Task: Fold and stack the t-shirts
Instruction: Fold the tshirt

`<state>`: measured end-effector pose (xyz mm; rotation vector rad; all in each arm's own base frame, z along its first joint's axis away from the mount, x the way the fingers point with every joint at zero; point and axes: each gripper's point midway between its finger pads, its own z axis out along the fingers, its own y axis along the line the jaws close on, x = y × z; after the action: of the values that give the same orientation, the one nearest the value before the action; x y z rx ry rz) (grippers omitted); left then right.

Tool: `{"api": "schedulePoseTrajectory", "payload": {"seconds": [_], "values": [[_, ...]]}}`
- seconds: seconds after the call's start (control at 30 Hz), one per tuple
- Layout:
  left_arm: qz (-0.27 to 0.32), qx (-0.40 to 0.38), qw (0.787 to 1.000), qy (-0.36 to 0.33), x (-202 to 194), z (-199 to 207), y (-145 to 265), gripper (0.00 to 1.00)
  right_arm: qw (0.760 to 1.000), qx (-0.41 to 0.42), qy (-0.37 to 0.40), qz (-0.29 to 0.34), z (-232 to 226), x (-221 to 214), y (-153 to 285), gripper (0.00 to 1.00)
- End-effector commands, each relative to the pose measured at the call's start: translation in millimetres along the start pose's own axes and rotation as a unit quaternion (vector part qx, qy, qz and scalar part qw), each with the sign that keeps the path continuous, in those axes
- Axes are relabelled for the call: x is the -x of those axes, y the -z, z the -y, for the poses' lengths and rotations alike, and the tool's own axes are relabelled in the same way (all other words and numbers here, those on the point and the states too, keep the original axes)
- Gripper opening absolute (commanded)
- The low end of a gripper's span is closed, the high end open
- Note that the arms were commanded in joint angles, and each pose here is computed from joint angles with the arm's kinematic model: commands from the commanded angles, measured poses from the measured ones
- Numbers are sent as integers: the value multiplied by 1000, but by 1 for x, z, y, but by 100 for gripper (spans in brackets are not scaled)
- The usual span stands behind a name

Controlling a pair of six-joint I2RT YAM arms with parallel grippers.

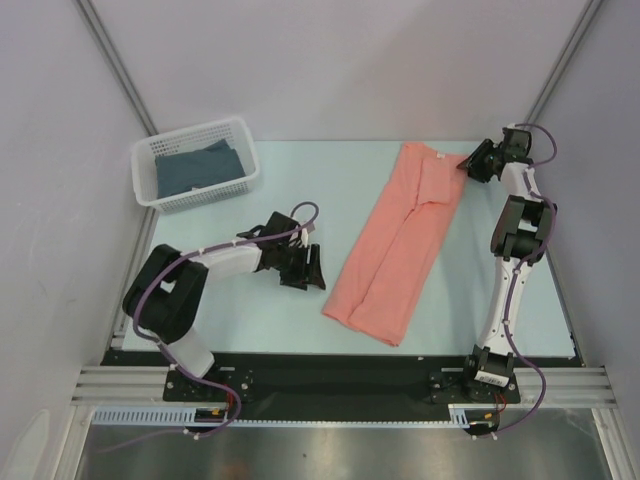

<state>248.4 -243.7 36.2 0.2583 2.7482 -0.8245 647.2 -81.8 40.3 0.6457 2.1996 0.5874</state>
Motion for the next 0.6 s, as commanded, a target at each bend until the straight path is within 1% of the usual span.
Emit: {"api": "schedulePoseTrajectory", "payload": {"seconds": [0.0, 0.1, 0.2, 0.37, 0.43, 0.53, 0.57], "values": [[-5, -56, 998, -30, 10, 16, -12, 66, 999, 22, 24, 4, -9, -2, -6, 43], [-2, -92, 995, -39, 13, 27, -15, 70, 999, 27, 23, 1, -10, -8, -12, 44], [-16, -111, 993, -30, 5, 29, -21, 75, 999, 28, 16, 1, -7, -10, -18, 44], [-45, -92, 995, -12, -12, 16, -30, 75, 999, 44, 7, 2, -10, -14, -27, 42], [-64, -75, 995, -14, -23, 10, -34, 73, 999, 46, 9, 4, -13, -14, -30, 40], [-81, -73, 994, -15, -35, 8, -37, 67, 999, 51, 10, 10, -17, -13, -35, 38], [-87, -71, 994, -10, -39, 7, -39, 55, 999, 53, 8, 12, -17, -14, -37, 36]]}}
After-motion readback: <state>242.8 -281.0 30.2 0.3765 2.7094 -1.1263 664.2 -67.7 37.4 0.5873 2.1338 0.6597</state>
